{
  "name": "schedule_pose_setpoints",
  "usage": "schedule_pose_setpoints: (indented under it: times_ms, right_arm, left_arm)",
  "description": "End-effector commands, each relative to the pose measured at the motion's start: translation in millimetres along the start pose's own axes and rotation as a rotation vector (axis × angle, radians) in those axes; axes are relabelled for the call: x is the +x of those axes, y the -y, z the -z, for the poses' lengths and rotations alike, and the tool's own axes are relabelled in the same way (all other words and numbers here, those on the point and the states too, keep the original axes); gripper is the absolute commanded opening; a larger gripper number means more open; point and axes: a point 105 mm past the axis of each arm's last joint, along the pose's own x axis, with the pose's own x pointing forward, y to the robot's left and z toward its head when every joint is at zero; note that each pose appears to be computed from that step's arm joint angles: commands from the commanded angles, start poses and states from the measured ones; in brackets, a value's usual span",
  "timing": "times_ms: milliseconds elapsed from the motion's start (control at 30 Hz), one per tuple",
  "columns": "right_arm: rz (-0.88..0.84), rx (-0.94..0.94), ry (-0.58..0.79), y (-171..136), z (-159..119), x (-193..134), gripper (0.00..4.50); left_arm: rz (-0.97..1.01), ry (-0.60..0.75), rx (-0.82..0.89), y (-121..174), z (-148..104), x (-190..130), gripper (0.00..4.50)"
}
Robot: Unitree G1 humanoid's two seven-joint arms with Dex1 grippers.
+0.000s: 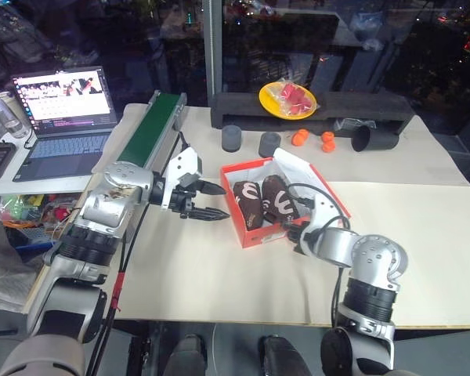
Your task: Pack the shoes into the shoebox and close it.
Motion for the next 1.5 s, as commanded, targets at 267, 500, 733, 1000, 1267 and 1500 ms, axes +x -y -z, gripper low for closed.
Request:
schedule_pose_setpoints:
  times_ms: [267, 500, 733, 1000, 1267, 1500]
  right_arm:
    - [0.058, 0.263, 0.067, 47.3, -23.7, -2.8, 0.03]
    - [0.088, 0.577, 0.118, 82.3, -45.0, 28.7, 0.03]
    - [0.076, 0.785, 0.167, 104.3, -54.7, 49.6, 0.03]
    - [-0.060, 0.958, 0.157, 83.2, -59.5, 74.3, 0.03]
    - [-0.178, 1.101, 0.248, 75.1, -76.4, 78.1, 0.03]
    - [-0.486, 1.057, 0.525, 55.5, -139.2, 41.0, 0.03]
  left_arm:
    - [-0.010, 0.029, 0.056, -3.9, -14.6, -0.2, 3.29]
    - [-0.009, 0.028, 0.061, -4.8, -15.1, -0.2, 3.29]
    - [-0.013, 0.025, 0.066, -6.9, -15.4, -1.6, 3.29]
    - [-0.008, 0.021, 0.075, -10.2, -17.5, 0.2, 3.29]
    - [-0.004, 0.021, 0.091, -12.1, -20.9, 1.4, 3.29]
    - [-0.001, 0.013, 0.096, -11.6, -21.9, 0.2, 3.29]
